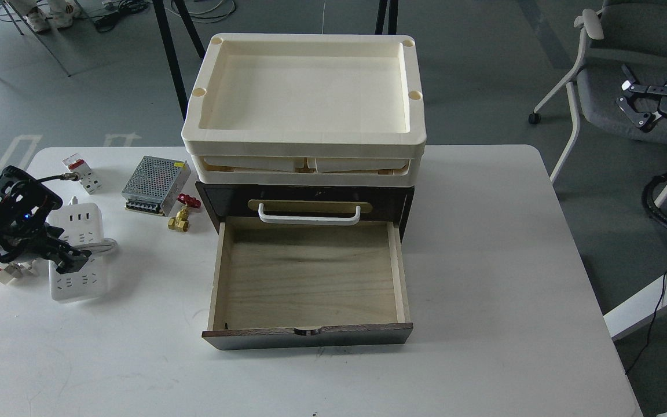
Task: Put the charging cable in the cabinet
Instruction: 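Close the left gripper on the white power strip and lift it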
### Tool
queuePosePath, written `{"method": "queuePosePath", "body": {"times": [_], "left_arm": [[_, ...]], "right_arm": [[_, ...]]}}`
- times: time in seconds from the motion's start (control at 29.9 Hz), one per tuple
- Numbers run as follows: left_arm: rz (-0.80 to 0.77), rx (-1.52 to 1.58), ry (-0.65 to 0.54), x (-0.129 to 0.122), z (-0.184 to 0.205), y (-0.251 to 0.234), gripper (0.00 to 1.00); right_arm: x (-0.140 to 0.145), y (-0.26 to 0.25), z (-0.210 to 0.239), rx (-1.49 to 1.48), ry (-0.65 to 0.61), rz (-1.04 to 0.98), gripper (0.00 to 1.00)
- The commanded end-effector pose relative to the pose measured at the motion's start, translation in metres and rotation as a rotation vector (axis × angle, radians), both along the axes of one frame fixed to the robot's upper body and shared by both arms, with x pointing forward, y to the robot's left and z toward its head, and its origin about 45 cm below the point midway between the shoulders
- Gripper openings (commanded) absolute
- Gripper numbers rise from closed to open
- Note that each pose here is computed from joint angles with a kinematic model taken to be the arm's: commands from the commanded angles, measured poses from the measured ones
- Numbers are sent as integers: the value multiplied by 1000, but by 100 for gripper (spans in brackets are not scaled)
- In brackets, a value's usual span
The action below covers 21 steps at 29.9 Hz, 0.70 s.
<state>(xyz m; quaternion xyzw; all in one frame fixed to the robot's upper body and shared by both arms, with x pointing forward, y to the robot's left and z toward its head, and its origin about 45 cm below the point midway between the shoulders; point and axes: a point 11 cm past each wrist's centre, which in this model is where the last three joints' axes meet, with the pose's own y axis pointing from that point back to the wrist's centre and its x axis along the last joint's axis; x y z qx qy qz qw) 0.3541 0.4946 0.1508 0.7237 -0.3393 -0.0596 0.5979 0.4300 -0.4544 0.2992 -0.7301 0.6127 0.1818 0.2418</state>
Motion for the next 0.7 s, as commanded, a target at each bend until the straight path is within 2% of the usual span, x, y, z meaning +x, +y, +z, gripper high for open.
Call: {"method": "queuePosePath", "body": {"times": [0.0,0.17,0.2,0.27,0.3,0.47,0.57,0.67], "left_arm": [[-5,-2,-6,1,1,-1,59],[-30,-11,-26,2,0,-3,53],[-32,-12,-25,1,-1,-3,46],[-34,-11,-27,1,-1,-3,22],[-36,-13,-28,1,-1,-3,17],[-82,-33,-69,7,2,-11,10],[-84,-33,-74,8,4,-10,2],[-82,-32,-79,9,6,-9,1]], "right_arm": [[0,0,0,0,0,0,100],[-2,-2,-2,-2,6,-4,100],[-2,-2,-3,-2,8,-3,100],[-2,-2,-3,-1,8,-5,100],[-2,-2,-3,-1,8,-5,100],[-2,-2,-3,-1,8,-5,100],[-2,-2,-3,-1,8,-5,100],[-2,-3,-3,0,9,-7,100]]}}
